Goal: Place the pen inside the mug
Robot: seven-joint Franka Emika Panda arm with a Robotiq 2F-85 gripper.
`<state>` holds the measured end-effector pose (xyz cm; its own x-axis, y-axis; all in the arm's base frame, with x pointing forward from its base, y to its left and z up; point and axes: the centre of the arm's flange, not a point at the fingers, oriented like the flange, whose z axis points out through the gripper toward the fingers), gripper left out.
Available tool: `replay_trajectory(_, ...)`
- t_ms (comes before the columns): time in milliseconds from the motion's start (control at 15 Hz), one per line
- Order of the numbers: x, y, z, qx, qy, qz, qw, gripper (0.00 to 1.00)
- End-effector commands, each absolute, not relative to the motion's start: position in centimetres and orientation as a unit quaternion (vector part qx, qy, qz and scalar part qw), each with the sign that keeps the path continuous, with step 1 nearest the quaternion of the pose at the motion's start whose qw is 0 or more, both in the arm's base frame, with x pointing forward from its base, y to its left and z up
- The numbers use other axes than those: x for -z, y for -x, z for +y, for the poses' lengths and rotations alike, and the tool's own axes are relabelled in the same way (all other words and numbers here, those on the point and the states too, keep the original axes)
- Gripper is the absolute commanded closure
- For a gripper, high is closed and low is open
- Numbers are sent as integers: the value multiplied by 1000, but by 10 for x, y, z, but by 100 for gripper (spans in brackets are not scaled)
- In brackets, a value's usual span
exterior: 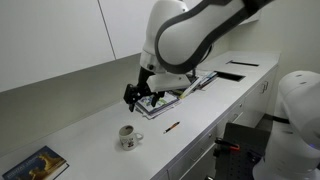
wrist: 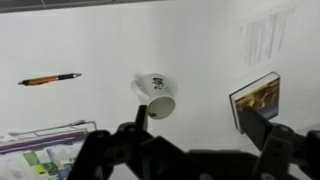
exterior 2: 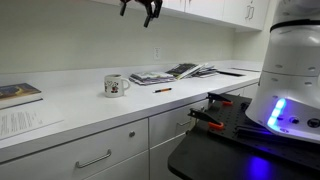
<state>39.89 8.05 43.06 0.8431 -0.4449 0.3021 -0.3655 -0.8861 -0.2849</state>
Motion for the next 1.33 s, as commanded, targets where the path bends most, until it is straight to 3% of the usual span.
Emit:
replay_trajectory(0, -402, -425, 60, 221, 925, 297, 84, 0)
replay_trajectory(800, -359, -472, -20, 272, 784, 556, -51, 0)
replay_trajectory(1267, -329, -476, -32, 196, 693, 672, -171, 0)
